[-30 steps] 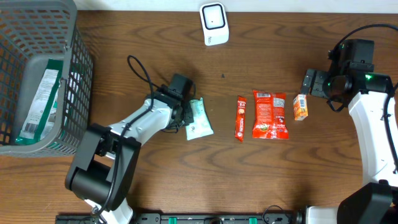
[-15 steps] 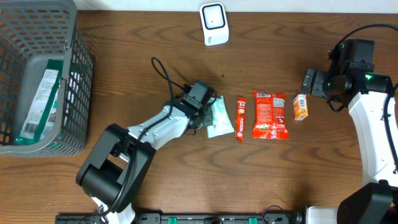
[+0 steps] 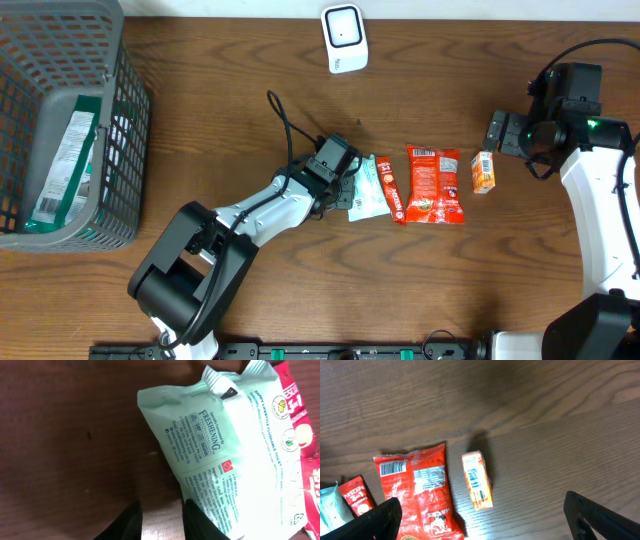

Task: Scan the item barcode
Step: 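Push the green wipes packet rightward against the Nescafe stick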

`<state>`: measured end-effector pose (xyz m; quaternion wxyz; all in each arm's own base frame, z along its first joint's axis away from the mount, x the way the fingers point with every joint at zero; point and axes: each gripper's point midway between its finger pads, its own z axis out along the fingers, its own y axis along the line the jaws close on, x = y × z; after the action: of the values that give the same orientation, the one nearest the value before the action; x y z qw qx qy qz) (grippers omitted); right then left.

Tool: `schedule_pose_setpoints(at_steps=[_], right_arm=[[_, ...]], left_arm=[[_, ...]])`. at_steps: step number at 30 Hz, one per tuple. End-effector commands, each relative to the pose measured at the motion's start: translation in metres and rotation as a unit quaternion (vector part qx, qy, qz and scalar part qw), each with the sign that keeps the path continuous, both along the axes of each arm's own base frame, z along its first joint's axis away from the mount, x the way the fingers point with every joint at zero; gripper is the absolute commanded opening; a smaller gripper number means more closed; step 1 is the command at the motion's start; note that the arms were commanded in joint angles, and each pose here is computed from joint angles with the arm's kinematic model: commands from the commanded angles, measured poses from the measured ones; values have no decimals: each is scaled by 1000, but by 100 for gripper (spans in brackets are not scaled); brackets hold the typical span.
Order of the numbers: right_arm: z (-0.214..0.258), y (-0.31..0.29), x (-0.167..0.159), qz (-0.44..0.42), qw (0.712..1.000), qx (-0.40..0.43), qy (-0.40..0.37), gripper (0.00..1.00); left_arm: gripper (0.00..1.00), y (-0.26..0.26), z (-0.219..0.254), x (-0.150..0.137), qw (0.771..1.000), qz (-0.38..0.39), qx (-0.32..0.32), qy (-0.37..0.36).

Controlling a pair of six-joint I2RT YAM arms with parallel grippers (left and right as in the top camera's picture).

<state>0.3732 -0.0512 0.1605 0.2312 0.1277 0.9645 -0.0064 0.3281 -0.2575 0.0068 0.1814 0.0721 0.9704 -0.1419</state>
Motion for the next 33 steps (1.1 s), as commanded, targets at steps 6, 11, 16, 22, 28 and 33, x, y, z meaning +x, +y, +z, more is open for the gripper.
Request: schedule_pose_setpoints(at_steps=[6, 11, 16, 22, 28, 33], right_arm=[[5, -2, 2, -9, 1000, 4, -8, 99], [5, -2, 2, -9, 1000, 4, -8, 99], [5, -2, 2, -9, 1000, 4, -8, 99], [5, -2, 2, -9, 1000, 4, -8, 99], [5, -2, 2, -9, 1000, 4, -8, 99], [5, -2, 2, -9, 1000, 4, -8, 99]], left_arm=[[30, -1, -5, 3, 999, -33, 13, -18], [30, -3, -4, 3, 999, -35, 12, -19], [30, -3, -5, 3, 999, -35, 12, -19], [30, -5, -4, 3, 999, -37, 6, -20], [30, -12, -3, -1, 998, -55, -4, -16], [30, -13, -2, 0, 998, -66, -2, -23]])
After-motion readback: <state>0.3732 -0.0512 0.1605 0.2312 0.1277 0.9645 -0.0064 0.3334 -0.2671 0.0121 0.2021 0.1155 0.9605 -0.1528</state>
